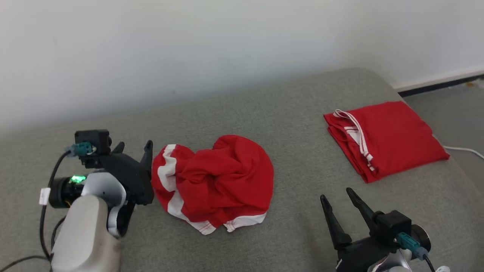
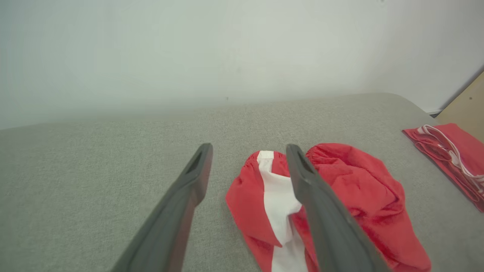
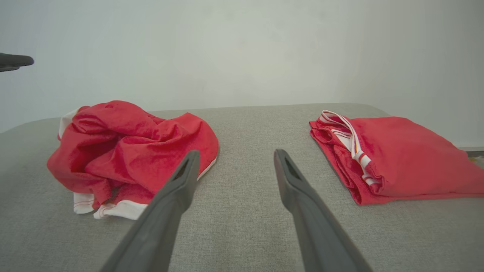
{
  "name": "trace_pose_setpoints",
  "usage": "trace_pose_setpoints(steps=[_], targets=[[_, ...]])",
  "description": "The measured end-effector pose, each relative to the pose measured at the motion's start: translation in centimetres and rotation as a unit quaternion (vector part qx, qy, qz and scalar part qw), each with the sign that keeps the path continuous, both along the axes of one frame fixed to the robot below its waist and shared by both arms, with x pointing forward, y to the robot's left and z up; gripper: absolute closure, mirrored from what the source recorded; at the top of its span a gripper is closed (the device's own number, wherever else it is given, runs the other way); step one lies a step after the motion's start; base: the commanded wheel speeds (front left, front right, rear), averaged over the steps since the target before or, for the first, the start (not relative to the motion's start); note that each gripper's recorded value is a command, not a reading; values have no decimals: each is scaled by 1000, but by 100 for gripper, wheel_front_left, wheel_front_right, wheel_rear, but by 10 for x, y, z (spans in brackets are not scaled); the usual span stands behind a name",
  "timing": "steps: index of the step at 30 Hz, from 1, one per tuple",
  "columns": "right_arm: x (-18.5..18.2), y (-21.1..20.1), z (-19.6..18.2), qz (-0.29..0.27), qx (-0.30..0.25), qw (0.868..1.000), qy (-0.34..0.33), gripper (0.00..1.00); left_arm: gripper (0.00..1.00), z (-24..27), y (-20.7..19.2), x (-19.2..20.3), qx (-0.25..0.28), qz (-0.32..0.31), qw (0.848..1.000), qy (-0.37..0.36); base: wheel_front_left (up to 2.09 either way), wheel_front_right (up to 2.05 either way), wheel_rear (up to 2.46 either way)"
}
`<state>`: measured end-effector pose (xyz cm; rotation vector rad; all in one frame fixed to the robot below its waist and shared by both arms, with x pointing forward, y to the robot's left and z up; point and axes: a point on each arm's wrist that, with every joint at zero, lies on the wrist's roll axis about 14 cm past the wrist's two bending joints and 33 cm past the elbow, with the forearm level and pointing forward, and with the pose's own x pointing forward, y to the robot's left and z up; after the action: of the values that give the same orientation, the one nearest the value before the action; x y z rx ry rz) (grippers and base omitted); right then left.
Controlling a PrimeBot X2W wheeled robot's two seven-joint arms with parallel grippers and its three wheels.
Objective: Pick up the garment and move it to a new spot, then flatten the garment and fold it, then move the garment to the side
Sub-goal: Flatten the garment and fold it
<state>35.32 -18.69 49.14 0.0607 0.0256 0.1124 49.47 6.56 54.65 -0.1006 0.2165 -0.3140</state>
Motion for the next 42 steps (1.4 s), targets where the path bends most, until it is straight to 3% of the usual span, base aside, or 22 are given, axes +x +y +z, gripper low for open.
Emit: trace_pose_setpoints(steps=[13, 16, 22, 32, 33, 34, 35, 42], targets=[[-6, -39, -13, -67, -5, 998, 21, 0, 0, -47, -92, 55, 52, -94, 991, 82, 0, 0, 0], [-9, -47, -20, -81, -7, 996, 32, 0, 0, -59, -106, 58, 64, -113, 987, 97, 0, 0, 0], [-17, -63, -40, -112, -9, 992, 64, 0, 0, -124, -114, 57, 132, -141, 964, 185, 0, 0, 0], [-19, -61, -46, -112, -11, 991, 74, 0, 0, -142, -137, 41, 128, -181, 947, 233, 0, 0, 0], [-18, -60, -45, -110, -11, 991, 73, 0, 54, -144, -137, 40, 133, -180, 946, 234, 0, 0, 0], [-18, -59, -45, -109, -10, 991, 72, 0, 89, -147, -137, 38, 140, -182, 944, 235, 0, 0, 0], [-17, -59, -45, -108, -10, 991, 72, 0, 100, -148, -136, 38, 143, -183, 943, 237, 0, 0, 0], [-20, -67, -45, -119, -9, 990, 72, 0, 100, -145, -138, 43, 134, -175, 953, 207, 0, 0, 0]])
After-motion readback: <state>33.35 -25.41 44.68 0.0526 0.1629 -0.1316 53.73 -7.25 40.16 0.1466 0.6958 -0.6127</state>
